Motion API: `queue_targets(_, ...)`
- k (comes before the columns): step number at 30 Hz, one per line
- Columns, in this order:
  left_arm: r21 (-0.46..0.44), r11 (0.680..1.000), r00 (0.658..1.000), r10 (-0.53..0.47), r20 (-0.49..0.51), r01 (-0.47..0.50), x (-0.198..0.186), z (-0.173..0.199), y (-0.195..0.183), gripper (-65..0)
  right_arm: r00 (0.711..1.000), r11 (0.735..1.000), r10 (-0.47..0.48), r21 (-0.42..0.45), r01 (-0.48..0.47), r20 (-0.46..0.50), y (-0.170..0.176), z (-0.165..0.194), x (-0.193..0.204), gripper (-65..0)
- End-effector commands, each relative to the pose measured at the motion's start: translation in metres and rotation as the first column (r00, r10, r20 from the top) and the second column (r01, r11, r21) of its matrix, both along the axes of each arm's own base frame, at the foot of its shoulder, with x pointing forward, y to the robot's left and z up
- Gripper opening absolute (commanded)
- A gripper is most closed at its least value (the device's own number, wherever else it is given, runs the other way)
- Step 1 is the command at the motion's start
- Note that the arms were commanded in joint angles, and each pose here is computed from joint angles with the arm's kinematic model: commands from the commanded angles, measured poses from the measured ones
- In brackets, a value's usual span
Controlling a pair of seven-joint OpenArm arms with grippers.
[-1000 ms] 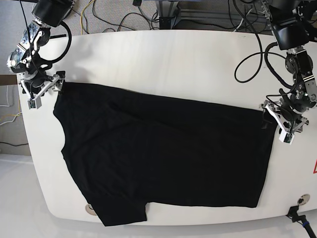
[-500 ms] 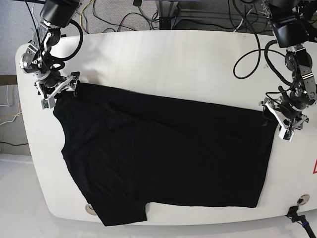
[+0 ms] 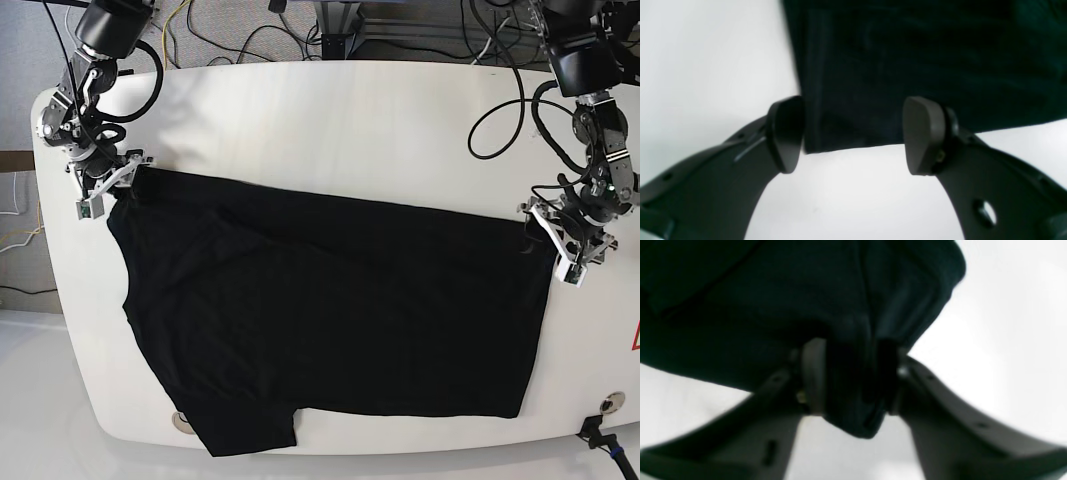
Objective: Fold the T-shirt properly
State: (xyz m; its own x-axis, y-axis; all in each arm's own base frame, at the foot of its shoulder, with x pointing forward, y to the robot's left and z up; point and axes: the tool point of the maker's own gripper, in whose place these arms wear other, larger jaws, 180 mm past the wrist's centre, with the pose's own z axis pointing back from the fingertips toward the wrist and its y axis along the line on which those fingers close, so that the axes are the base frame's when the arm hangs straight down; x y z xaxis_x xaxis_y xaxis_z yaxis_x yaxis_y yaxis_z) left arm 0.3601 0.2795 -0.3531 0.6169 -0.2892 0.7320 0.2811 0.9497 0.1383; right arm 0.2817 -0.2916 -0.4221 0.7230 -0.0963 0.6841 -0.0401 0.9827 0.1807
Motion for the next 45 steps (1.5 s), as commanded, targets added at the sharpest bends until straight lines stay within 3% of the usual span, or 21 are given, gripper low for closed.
queue_targets(1,0.006,1.0,0.999,0.006,0.053,-0.007,0.011,0.017,0.007,-21.6,0.999,1.0,0.009,-0.024,-0.01,-0.042,-0.006,-0.003,-0.006,-52.4)
queue_targets(4,-0.019,0.999,1.0,0.028,0.009,-0.027,0.007,0.001,0.011,-21.6,0.999,1.0,0.009,-0.024,-0.01,-0.042,-0.005,-0.003,-0.005,-60.0)
queue_targets(17,-0.137,0.986,0.995,0.095,-0.022,-0.097,0.022,-0.029,0.021,-21.6,0.999,1.0,0.012,-0.022,-0.013,-0.043,-0.004,-0.004,-0.005,-59.7)
queue_targets(28,-0.041,0.994,0.993,0.098,-0.059,-0.101,0.015,-0.036,0.035,-21.6,0.999,1.0,0.013,-0.019,-0.014,-0.043,-0.002,-0.005,-0.005,-59.7)
queue_targets(41,-0.078,0.988,0.986,0.123,-0.11,-0.132,0.006,-0.06,0.037,-21.9,0.999,1.0,0.013,-0.019,-0.014,-0.041,-0.002,-0.004,-0.004,-60.0)
queue_targets(43,-0.087,0.987,0.985,0.127,-0.113,-0.137,0.005,-0.064,0.037,-25.7,0.999,1.0,0.013,-0.019,-0.014,-0.041,-0.002,-0.004,-0.004,-60.0)
queue_targets(45,-0.087,0.987,0.986,0.127,-0.112,-0.137,0.005,-0.063,0.037,-35.5,0.999,1.0,0.013,-0.019,-0.014,-0.043,-0.002,-0.005,-0.005,-60.0)
